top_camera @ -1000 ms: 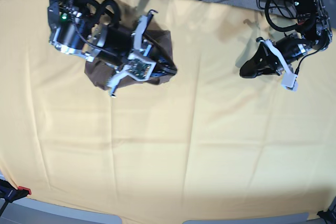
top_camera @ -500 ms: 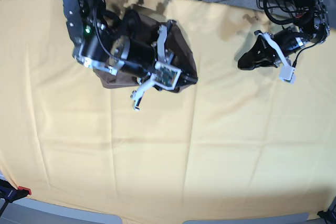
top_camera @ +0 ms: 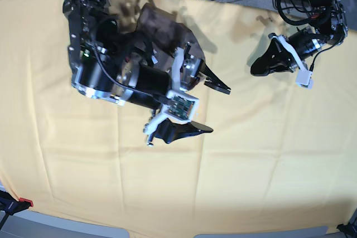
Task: Fold the T-shirt properly
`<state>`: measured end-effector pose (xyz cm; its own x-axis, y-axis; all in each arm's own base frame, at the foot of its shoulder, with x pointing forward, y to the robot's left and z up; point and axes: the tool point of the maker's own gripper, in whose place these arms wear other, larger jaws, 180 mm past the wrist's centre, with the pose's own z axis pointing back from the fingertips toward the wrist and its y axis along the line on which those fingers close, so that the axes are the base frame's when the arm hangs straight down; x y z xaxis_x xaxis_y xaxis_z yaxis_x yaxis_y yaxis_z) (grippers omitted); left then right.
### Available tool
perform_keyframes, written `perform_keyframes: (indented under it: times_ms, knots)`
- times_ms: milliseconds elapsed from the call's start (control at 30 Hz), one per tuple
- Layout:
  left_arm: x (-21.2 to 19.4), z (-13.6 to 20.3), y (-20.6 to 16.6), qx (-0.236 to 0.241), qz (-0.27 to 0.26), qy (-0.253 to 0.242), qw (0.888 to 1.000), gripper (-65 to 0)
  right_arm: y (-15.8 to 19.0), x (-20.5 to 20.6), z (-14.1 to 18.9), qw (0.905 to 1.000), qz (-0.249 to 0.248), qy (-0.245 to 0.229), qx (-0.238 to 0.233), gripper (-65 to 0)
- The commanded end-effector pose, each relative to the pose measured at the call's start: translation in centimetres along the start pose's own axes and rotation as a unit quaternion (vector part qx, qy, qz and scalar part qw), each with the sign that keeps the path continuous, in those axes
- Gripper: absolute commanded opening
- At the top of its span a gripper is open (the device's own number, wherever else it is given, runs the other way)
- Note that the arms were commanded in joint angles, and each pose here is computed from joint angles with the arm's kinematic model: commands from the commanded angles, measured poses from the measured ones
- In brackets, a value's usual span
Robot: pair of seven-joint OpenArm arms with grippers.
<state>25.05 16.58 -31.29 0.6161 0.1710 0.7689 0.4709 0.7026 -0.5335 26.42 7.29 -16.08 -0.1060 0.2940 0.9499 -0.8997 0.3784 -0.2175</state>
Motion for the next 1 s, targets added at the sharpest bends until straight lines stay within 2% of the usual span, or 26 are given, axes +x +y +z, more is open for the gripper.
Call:
perform_keyframes:
  times_ms: [0, 133, 233, 333, 500, 667, 800, 967]
  knots:
    - [1.7, 0.2, -0.4, -0.009, -0.015, -0.024, 1.0, -65.0, -0.2, 0.7, 1.1, 0.9999, 0.007, -0.014, -0.007, -18.3]
    - [2.1, 0.4, -0.2, -0.007, -0.022, -0.023, 0.999, -65.0, 0.2, -0.3, 4.2, 0.9996, -0.016, -0.012, -0.018, -18.3]
    - [2.4, 0.5, -0.2, -0.007, -0.024, -0.027, 0.999, -65.0, 0.7, -2.0, 6.1, 0.9985, -0.049, 0.009, -0.02, -18.3]
    - [2.8, 0.3, -0.3, -0.01, -0.029, -0.03, 0.999, -65.0, 1.2, -4.3, 7.7, 0.9944, -0.094, 0.043, -0.022, -18.3]
    - [4.2, 0.2, -0.1, -0.01, -0.047, -0.036, 0.998, -65.0, 3.5, -6.3, 9.4, 0.9846, -0.16, 0.068, 0.01, -18.3]
    - [4.8, -1.3, -1.9, -0.046, -0.088, -0.004, 0.995, -65.0, 2.4, -7.4, 10.9, 0.9807, -0.174, 0.084, -0.028, -18.3]
    - [3.2, -3.4, -7.3, -0.121, -0.147, 0.05, 0.98, -65.0, 0.4, -7.9, 12.5, 0.9779, -0.173, 0.089, -0.075, -18.3]
    - [0.2, -4.5, -15.0, -0.215, -0.23, 0.099, 0.944, -65.0, -2.5, -9.2, 15.0, 0.9677, -0.16, 0.116, -0.156, -18.3]
